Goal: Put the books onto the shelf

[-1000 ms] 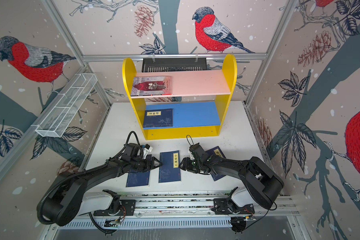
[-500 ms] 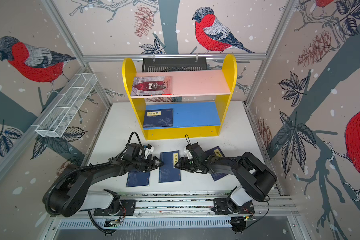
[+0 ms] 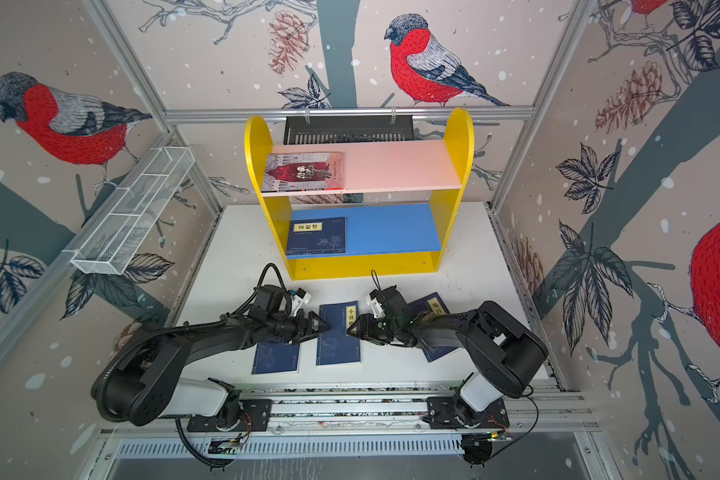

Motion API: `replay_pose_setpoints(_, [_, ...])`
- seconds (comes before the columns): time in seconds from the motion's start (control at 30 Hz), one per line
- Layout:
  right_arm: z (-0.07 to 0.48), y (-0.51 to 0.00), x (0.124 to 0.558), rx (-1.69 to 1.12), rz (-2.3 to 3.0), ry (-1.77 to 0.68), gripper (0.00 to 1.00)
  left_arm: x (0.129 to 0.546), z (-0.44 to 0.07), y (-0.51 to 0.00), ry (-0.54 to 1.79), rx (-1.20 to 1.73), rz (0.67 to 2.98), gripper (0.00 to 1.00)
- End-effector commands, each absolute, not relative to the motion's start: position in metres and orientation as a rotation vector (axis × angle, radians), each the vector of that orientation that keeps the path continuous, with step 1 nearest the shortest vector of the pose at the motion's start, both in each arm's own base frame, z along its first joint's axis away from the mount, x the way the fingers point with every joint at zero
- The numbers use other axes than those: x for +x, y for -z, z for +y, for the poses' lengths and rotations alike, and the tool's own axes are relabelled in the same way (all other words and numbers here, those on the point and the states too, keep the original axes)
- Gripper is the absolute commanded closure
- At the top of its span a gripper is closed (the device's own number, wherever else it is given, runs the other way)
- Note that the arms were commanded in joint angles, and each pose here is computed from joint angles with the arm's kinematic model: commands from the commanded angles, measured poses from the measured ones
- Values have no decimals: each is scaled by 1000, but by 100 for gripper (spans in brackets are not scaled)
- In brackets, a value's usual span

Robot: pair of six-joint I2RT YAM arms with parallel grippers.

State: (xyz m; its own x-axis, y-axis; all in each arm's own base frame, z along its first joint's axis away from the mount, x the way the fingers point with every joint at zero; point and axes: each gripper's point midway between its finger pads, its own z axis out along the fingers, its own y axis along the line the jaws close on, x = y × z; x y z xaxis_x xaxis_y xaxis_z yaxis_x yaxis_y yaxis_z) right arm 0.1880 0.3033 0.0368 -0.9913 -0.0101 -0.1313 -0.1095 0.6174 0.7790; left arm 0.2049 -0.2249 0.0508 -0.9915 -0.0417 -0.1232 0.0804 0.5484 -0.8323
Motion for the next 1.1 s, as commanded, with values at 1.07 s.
replay_pose_setpoints(1.07, [306,-54,201,-87,2647,-1394,83,209,-231,-61,1490,53,2598,19])
